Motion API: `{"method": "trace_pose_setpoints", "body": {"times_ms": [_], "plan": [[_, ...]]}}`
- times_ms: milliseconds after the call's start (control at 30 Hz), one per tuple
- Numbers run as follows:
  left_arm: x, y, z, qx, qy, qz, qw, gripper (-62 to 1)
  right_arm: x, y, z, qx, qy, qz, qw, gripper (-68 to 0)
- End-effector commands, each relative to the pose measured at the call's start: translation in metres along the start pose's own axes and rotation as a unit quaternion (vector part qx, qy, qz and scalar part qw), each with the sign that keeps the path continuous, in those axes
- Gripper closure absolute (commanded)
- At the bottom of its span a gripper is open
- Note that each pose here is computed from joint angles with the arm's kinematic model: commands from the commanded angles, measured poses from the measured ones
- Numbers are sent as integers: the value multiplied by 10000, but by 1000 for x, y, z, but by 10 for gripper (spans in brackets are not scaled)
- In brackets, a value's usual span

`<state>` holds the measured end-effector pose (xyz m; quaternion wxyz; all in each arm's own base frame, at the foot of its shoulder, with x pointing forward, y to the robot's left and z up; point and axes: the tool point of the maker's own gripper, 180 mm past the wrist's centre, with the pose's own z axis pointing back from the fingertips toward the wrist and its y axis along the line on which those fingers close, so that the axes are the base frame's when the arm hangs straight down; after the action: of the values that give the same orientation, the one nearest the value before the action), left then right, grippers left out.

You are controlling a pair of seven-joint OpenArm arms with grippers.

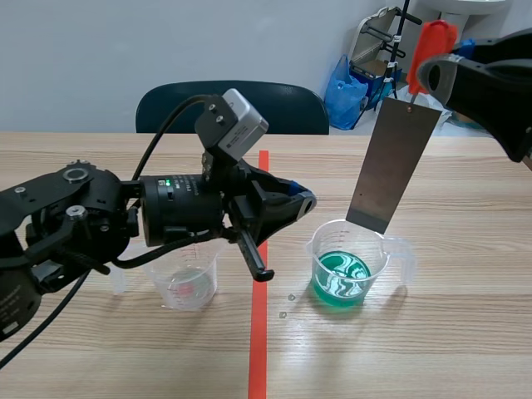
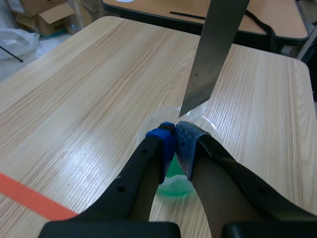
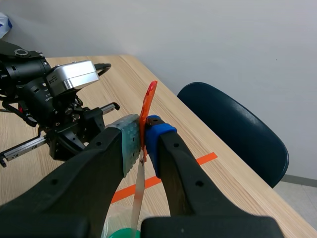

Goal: Do the redox reaction experiment

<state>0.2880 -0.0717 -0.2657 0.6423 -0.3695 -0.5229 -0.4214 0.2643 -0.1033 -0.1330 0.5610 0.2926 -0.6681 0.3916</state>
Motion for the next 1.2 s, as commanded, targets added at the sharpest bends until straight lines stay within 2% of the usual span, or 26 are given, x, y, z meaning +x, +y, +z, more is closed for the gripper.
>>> {"method": "trace_pose_setpoints", "body": {"times_ms": [0,500,600,667,833,900,1033,1167], "plan": [[15,-2,-3,-47,-217,-27,9997,-27,13,-6,0,-51,-214,95,9997,-20],[14,-4,-6,-64,-164,-14,9998,-27,13,-6,0,-50,-214,94,9997,-20],[4,-2,-1,-23,16,-108,9999,-27,13,-6,0,-50,-212,94,9997,-20],[-4,4,9,83,100,-80,9999,-27,13,-6,0,-50,-212,94,9997,-20],[-25,33,62,704,260,8,9972,-27,13,-6,0,-50,-212,94,9997,-20],[-30,39,90,939,346,1,9950,-27,13,-6,0,-50,-212,94,9997,-20],[-35,33,146,1317,481,-36,9901,-27,13,-6,0,-50,-212,94,9997,-20],[-47,21,202,1794,614,168,9817,-27,13,-6,0,-50,-212,94,9997,-20]]}}
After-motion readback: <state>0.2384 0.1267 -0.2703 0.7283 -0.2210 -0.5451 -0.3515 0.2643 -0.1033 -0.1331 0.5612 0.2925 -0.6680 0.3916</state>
